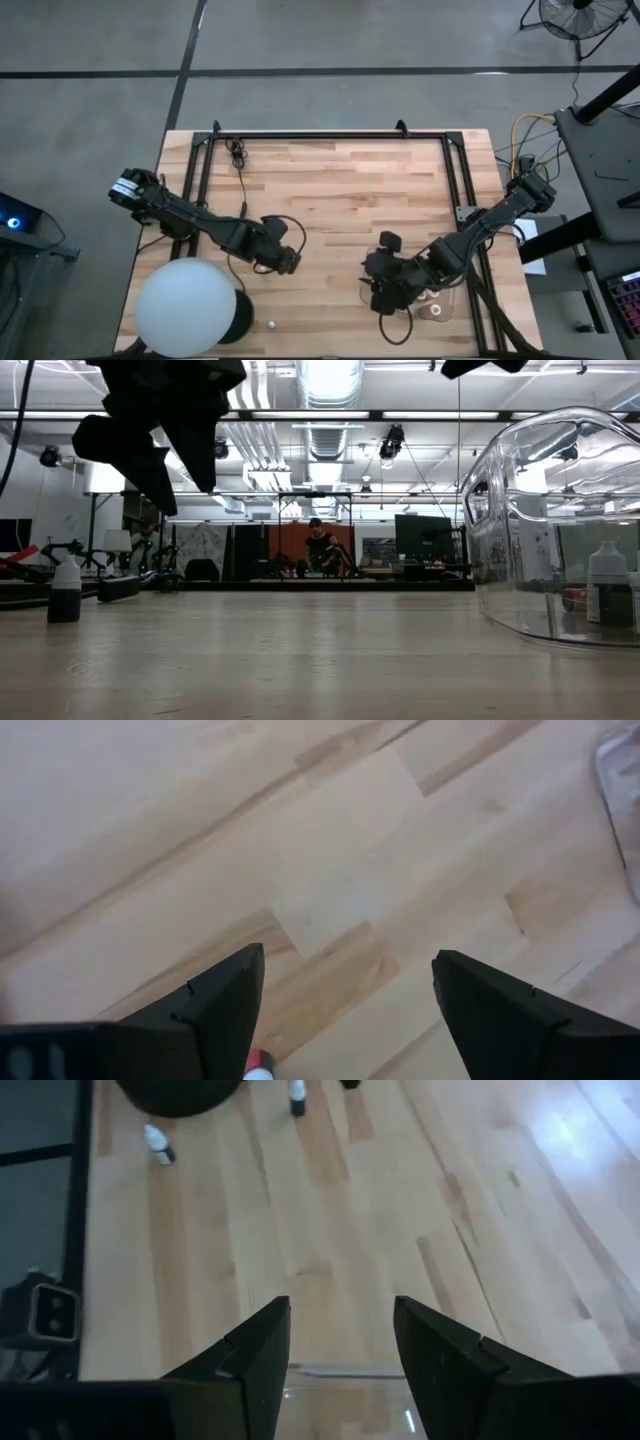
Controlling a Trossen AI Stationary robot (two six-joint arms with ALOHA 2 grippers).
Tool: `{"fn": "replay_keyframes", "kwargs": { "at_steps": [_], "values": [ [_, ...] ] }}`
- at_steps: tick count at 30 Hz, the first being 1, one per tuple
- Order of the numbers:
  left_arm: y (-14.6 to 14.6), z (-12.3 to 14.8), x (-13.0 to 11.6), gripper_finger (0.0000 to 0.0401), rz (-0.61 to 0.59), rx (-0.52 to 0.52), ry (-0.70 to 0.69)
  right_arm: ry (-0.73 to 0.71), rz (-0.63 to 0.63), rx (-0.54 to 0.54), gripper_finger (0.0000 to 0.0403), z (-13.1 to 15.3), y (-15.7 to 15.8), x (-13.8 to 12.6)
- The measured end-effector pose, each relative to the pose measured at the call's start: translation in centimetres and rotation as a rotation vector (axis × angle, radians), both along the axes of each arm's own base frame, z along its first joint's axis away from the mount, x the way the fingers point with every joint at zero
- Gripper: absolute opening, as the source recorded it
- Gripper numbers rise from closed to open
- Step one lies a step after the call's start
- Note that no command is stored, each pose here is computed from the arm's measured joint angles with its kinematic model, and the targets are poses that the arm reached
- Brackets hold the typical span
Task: Pick & Place food coloring
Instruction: Put the pink food color into the transparent bin
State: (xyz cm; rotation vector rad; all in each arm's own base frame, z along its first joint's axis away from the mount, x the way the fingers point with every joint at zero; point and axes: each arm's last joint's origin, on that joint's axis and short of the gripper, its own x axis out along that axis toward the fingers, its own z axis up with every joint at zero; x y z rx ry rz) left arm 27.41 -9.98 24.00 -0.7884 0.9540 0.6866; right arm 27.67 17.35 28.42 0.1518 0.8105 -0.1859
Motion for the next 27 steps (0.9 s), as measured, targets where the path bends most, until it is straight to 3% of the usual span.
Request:
{"fn": "replay_keyframes", "kwargs": {
  "at_steps": [6, 10, 18, 27],
  "values": [
    [0.5, -0.1, 0.2, 0.0261, -0.002, -0.123, 0.043, -0.001, 0.009, 0.015, 0.0171, 0.1, -0.3, 0.3],
    [0.4, -0.1, 0.1, 0.0261, 0.094, -0.194, 0.050, 0.002, 0.020, 0.014, 0.0171, 0.1, -0.2, 0.3],
    [1.3, -0.7, -1.1, 0.0261, 0.254, -0.176, 0.173, 0.002, 0.018, 0.014, 0.0171, 0.0, -0.2, 0.3],
    [1.5, -3.2, -1.7, 0.0261, 0.321, -0.273, 0.277, 0.005, 0.019, 0.009, 0.0171, -0.1, -0.2, 0.3]
  ]
}}
